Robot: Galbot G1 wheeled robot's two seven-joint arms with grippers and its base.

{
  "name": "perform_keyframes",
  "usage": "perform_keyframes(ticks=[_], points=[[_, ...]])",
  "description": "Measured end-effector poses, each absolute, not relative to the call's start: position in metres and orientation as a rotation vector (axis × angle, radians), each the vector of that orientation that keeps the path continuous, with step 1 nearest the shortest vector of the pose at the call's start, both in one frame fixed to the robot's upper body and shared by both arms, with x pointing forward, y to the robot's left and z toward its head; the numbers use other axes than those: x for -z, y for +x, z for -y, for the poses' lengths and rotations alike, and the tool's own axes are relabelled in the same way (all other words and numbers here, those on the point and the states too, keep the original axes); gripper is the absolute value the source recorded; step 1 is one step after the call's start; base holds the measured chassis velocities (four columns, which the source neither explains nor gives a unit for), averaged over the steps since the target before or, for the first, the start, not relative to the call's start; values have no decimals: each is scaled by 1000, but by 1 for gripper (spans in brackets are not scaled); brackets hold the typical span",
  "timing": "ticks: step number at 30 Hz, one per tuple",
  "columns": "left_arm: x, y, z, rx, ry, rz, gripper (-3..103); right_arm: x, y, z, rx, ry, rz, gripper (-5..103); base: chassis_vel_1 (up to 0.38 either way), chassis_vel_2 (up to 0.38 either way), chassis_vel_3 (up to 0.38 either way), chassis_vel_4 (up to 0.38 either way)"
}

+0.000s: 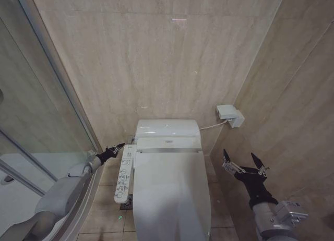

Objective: Open the toilet lid, clean the toilet bowl with a toilet brush, close the toilet lid, and flush.

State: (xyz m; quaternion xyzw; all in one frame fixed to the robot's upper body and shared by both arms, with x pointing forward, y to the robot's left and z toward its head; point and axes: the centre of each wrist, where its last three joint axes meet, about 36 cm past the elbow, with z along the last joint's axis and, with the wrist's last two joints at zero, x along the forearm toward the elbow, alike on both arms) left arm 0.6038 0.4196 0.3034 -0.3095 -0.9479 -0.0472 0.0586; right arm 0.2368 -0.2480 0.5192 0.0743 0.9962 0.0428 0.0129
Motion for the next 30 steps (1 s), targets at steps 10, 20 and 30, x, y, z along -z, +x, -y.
perform_keyframes(ticks=[10, 20, 30], points=[[-314, 604, -412, 126, -916, 2925, 0, -519, 237, 248, -133, 232, -3104, 100, 0, 0, 0, 0], [-317, 601, -410, 128, -1019, 2881, 0, -519, 237, 248, -133, 231, -3104, 100, 0, 0, 0, 0], [-319, 607, -412, 146, -1090, 2821, 0, -519, 237, 248, -133, 232, -3104, 100, 0, 0, 0, 0]])
